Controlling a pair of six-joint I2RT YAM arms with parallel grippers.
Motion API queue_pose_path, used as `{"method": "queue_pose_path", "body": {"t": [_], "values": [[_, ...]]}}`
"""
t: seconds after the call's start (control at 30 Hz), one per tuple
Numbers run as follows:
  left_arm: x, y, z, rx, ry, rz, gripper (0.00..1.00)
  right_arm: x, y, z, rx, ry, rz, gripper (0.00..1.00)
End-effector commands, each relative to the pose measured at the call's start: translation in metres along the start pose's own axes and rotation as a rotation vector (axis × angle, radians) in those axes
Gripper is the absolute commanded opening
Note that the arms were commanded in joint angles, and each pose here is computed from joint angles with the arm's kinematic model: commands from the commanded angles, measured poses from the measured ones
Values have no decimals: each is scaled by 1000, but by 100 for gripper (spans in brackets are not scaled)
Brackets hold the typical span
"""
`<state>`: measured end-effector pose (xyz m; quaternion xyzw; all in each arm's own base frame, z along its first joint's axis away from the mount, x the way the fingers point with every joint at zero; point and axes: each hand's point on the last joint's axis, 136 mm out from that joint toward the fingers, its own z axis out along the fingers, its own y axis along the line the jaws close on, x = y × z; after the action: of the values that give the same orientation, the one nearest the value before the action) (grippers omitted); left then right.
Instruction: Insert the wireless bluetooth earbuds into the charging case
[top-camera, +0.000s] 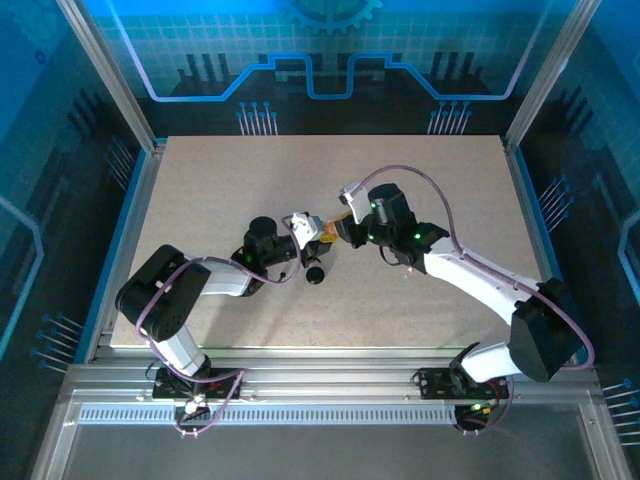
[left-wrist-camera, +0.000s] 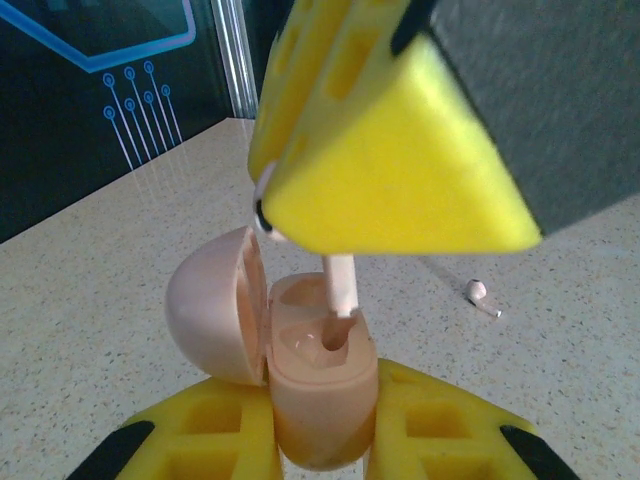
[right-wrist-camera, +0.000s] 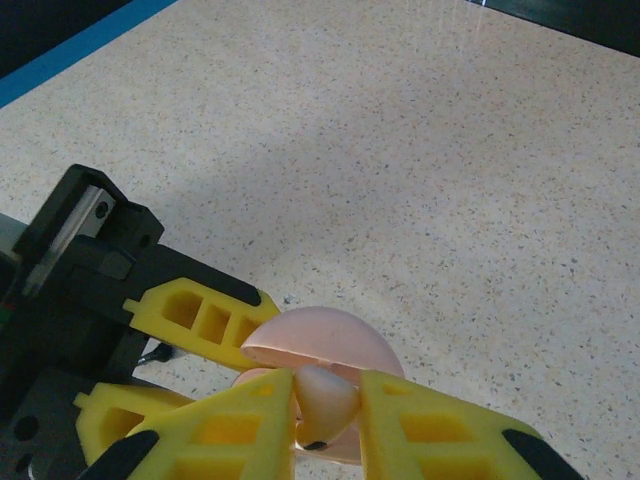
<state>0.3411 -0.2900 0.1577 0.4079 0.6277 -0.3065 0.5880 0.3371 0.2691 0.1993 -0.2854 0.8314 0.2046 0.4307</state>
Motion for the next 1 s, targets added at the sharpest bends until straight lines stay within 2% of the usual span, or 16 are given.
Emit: {"method": "queue_pose_path", "body": {"t": [0.0, 0.6, 0.97], "values": [[-23, -1, -1, -5, -66, 30, 12, -7, 9, 3, -18, -10, -30, 22], [-27, -2, -3, -4, -75, 35, 12, 0, 15, 11, -26, 36, -93, 23], [-28, -2, -5, -4, -75, 39, 13, -22, 23, -2, -63, -26, -54, 38]]}}
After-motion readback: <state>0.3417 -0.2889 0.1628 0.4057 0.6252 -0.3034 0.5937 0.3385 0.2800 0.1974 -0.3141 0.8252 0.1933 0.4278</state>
